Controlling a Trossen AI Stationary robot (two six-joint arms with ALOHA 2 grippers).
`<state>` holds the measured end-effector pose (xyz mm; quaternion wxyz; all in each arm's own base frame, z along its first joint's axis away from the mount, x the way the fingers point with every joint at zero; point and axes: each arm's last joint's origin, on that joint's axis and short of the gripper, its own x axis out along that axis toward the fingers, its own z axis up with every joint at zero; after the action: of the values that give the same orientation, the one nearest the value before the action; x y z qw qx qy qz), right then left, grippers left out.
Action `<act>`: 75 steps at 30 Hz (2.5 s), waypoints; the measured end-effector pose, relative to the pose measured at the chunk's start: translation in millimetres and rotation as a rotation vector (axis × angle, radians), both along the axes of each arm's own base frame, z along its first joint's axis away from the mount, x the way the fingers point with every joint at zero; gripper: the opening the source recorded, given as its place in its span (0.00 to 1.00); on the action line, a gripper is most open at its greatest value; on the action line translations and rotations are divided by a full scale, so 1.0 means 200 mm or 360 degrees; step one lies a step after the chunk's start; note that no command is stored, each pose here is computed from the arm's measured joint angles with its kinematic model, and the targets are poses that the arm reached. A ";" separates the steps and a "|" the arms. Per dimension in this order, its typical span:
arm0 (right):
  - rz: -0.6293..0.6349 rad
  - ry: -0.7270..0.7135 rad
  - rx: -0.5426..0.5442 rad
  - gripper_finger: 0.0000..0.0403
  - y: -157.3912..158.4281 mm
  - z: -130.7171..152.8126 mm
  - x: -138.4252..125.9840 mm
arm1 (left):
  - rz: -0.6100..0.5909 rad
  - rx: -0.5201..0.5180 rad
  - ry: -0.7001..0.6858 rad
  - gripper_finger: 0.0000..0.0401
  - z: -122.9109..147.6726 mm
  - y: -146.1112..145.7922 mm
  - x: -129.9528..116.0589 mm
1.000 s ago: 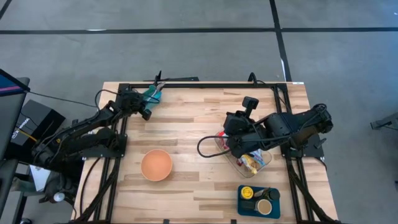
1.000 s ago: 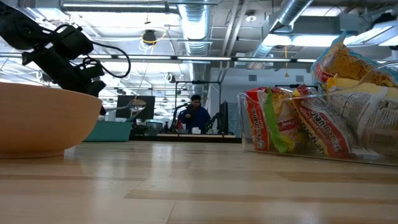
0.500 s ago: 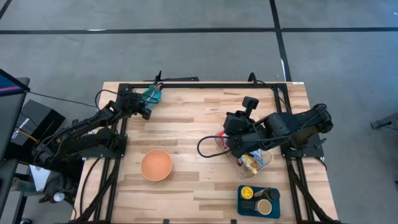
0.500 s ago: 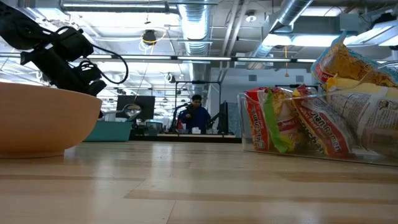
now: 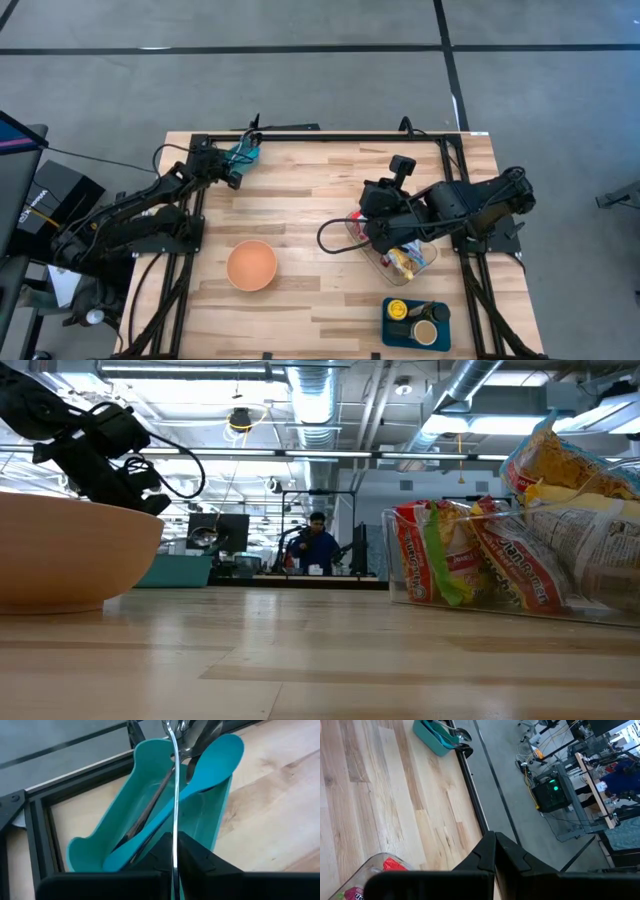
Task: Pick & Place Food Item
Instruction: Put the silver spoon into the green bin
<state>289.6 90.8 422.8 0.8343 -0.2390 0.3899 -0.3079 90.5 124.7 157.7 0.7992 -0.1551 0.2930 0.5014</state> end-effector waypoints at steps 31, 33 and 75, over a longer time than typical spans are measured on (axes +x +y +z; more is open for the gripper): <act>-0.0021 0.0002 -0.0001 0.00 -0.02 0.00 0.01 | -0.0215 0.0257 0.0060 0.01 0.06 0.02 0.02; -0.0023 0.0002 -0.0002 0.00 -0.02 0.00 0.01 | -0.0316 0.0289 0.0044 0.02 0.07 0.01 0.02; -0.0031 -0.0002 0.0001 0.00 -0.03 0.00 0.01 | -0.0297 0.0180 0.0256 0.04 0.01 0.01 0.02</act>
<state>291.5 85.0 422.9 0.8316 -0.2348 0.3917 -0.3162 93.6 127.6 159.4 0.8238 -0.0411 0.3405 0.4514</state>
